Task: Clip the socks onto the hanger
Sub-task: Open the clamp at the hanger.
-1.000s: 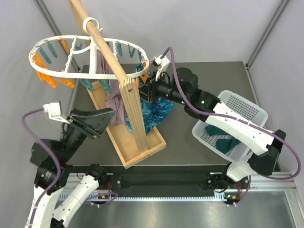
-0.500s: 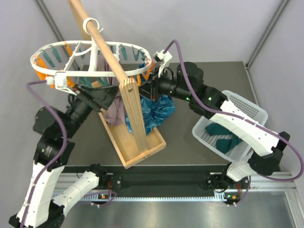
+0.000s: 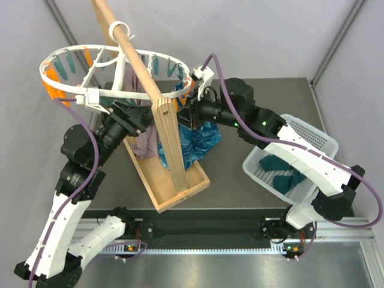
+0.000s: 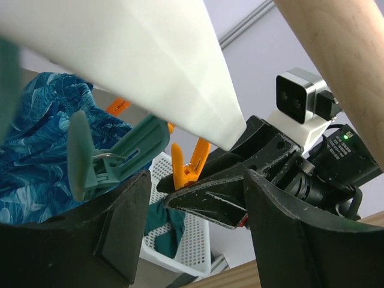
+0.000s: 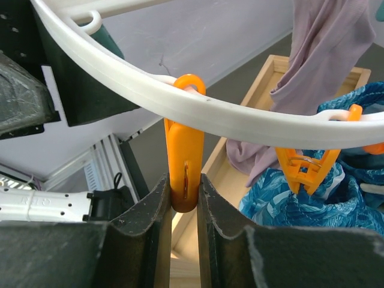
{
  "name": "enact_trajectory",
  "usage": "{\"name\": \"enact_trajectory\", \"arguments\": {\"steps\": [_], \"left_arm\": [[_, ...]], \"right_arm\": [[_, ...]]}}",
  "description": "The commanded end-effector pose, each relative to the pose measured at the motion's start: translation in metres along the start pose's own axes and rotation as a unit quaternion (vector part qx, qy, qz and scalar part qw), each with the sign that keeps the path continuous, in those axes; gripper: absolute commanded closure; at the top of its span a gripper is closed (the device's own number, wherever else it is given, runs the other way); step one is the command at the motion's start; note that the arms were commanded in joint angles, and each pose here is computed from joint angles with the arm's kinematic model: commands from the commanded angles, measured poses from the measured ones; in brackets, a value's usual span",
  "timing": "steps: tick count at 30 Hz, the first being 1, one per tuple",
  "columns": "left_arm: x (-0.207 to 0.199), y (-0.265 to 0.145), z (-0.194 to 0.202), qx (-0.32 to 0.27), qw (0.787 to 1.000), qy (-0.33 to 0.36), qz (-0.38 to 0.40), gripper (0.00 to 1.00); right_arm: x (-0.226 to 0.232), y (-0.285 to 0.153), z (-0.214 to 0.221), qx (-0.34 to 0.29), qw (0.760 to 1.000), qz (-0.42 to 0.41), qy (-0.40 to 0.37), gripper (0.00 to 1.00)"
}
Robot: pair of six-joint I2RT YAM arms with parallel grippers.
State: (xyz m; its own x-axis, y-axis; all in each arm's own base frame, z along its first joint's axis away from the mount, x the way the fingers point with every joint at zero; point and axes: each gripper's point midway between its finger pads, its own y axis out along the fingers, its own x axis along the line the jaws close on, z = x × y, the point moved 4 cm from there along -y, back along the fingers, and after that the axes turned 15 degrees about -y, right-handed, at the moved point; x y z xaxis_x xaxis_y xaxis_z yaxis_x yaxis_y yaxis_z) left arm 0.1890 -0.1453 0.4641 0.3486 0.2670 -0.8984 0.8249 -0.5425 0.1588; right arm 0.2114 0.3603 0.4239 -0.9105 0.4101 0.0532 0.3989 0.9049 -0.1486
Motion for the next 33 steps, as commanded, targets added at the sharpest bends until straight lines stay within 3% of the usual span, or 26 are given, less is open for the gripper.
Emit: {"name": "enact_trajectory", "arguments": {"steps": [1, 7, 16, 25, 28, 30, 33], "left_arm": [[-0.004, 0.014, 0.005, 0.014, 0.999, -0.003, 0.037, 0.32], [0.009, 0.032, 0.02, 0.046, 0.998, 0.014, 0.036, 0.29], [0.012, 0.013, 0.007, -0.019, 0.999, 0.033, 0.026, 0.33], [0.013, -0.036, 0.005, -0.053, 0.997, 0.038, 0.046, 0.32], [0.012, -0.047, 0.005, -0.063, 0.996, 0.023, 0.054, 0.39], [0.011, -0.053, -0.001, -0.084, 0.995, 0.013, 0.053, 0.54], [0.008, -0.062, -0.007, -0.111, 0.992, 0.011, 0.062, 0.51]], "right_arm": [[0.003, -0.005, -0.021, -0.031, 0.999, -0.01, -0.023, 1.0], [0.007, 0.0, -0.018, -0.039, 0.999, -0.028, -0.017, 1.0], [0.014, 0.008, -0.016, -0.042, 0.998, -0.056, 0.001, 1.0], [0.016, 0.014, -0.011, -0.023, 0.998, -0.063, 0.013, 1.0], [0.019, 0.016, -0.006, -0.013, 0.997, -0.077, 0.009, 1.0], [0.023, 0.018, -0.005, -0.006, 0.996, -0.086, 0.004, 1.0], [0.026, 0.022, -0.006, 0.0, 0.996, -0.088, 0.001, 1.0]]}}
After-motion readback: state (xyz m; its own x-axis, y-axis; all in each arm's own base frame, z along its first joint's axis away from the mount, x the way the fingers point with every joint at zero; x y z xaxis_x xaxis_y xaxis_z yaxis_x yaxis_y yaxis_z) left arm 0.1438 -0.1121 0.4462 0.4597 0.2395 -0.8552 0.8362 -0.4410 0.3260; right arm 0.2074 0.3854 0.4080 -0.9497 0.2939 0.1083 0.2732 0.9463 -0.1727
